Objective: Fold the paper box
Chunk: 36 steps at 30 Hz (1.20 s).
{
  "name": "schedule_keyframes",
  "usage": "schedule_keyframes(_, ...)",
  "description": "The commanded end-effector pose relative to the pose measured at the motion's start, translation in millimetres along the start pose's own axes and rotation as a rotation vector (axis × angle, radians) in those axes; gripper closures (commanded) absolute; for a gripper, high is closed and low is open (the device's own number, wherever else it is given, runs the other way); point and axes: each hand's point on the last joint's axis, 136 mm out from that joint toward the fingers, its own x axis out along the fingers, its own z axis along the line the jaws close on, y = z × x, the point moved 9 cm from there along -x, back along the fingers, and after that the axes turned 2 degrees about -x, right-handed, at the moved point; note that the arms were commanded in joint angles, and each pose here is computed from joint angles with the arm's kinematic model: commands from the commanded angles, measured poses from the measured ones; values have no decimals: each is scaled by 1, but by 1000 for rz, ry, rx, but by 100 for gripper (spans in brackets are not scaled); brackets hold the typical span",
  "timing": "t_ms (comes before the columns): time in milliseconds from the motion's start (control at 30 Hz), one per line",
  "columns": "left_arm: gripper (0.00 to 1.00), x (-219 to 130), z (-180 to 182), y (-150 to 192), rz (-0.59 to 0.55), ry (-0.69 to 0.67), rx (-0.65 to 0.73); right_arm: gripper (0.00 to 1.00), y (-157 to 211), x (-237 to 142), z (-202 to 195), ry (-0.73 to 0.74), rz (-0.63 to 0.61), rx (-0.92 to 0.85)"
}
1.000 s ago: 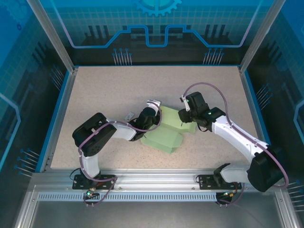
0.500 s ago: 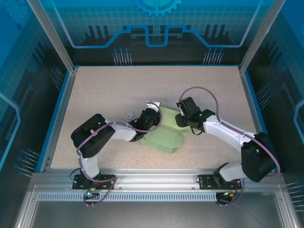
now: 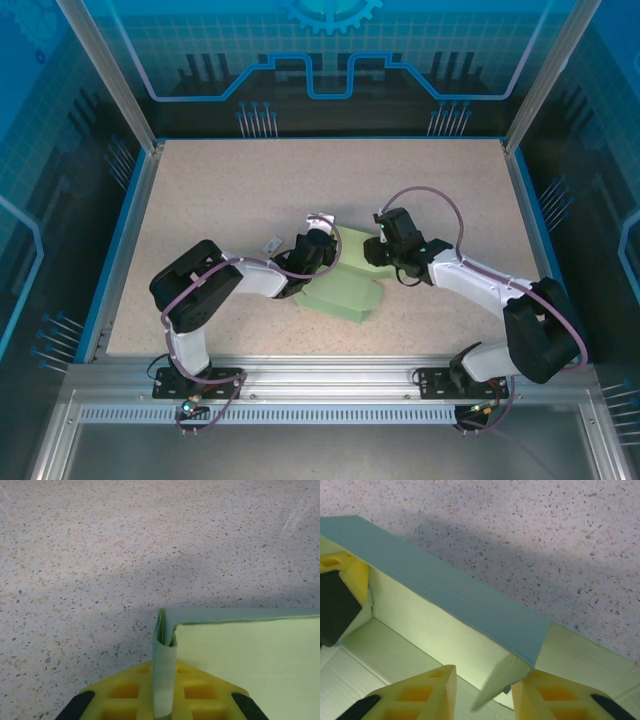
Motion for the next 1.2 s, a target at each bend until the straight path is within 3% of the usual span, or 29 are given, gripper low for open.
schedule_keyframes(0, 90, -8, -6, -20, -62, 6, -47, 61, 10, -12, -6, 6, 15, 2)
schedule_keyframes(267, 90, -11, -6, -23, -69, 7, -53, 51, 46, -34, -20, 30, 98, 45)
schedule_keyframes(500, 90, -11, -6, -26, -76, 13, -54, 48, 63, -25, -20, -6, 136, 148)
schedule_keyframes(833, 89, -15, -6, -28, -85, 25, -56, 48, 57, 0, -16, -2, 154, 188)
schedule_keyframes(1167, 89, -15, -6, -27, -80, 29, -54, 49, 37, -1, -11, -19, 68, 158)
